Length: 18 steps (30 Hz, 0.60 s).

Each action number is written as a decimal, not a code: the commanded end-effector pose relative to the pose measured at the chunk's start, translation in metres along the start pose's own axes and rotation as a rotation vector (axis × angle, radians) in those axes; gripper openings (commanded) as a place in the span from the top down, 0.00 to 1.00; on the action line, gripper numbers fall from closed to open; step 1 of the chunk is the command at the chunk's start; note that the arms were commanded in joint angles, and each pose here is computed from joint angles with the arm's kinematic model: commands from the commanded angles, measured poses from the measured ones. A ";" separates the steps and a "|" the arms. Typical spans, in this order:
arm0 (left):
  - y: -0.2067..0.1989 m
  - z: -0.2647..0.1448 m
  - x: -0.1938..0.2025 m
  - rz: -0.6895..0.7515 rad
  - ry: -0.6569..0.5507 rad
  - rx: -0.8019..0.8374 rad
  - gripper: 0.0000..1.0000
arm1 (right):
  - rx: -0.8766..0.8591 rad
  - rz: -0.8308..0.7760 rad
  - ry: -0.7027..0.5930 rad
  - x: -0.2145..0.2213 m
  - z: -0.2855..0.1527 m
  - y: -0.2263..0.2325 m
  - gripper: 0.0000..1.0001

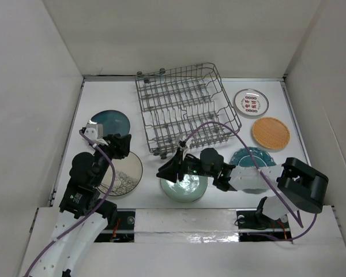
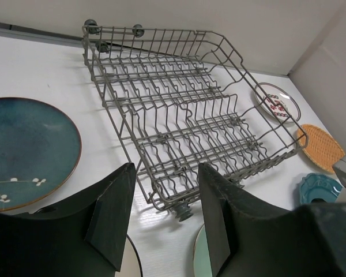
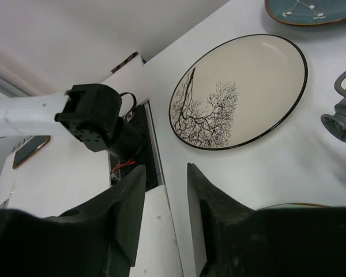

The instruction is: Load the plates into the dish rack

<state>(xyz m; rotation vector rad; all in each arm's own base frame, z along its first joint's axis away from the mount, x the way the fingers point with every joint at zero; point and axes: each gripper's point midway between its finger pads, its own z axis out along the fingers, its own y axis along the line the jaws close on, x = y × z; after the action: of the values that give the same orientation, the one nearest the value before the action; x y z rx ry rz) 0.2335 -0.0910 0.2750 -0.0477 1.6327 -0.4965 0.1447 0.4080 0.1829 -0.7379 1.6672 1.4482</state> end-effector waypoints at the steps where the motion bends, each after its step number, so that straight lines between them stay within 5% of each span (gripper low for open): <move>1: -0.007 -0.005 -0.021 0.014 -0.081 0.033 0.56 | -0.012 -0.067 -0.067 -0.027 0.008 0.013 0.58; 5: -0.008 -0.010 -0.025 0.013 -0.101 0.041 0.58 | -0.010 -0.072 -0.039 -0.022 0.013 0.013 0.77; 6: -0.010 -0.012 -0.027 0.011 -0.110 0.048 0.59 | -0.007 -0.070 -0.034 -0.021 0.015 0.012 0.97; 7: -0.011 -0.013 -0.027 0.011 -0.113 0.057 0.61 | -0.006 -0.066 -0.010 -0.014 0.016 0.013 1.00; 10: -0.013 -0.018 -0.031 0.013 -0.133 0.067 0.76 | 0.008 -0.066 0.010 -0.008 0.022 0.014 1.00; 12: -0.011 -0.020 -0.033 0.012 -0.144 0.060 1.00 | 0.024 -0.066 0.019 -0.007 0.029 0.017 1.00; 18: -0.006 -0.025 -0.037 0.007 -0.159 0.026 1.00 | 0.179 -0.026 0.131 0.030 0.050 -0.003 1.00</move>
<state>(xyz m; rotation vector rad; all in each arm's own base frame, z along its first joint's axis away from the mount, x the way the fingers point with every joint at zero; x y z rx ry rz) 0.2157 -0.0821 0.2999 -0.0451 1.5175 -0.5049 0.1320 0.4504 0.1661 -0.8029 1.7870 1.3324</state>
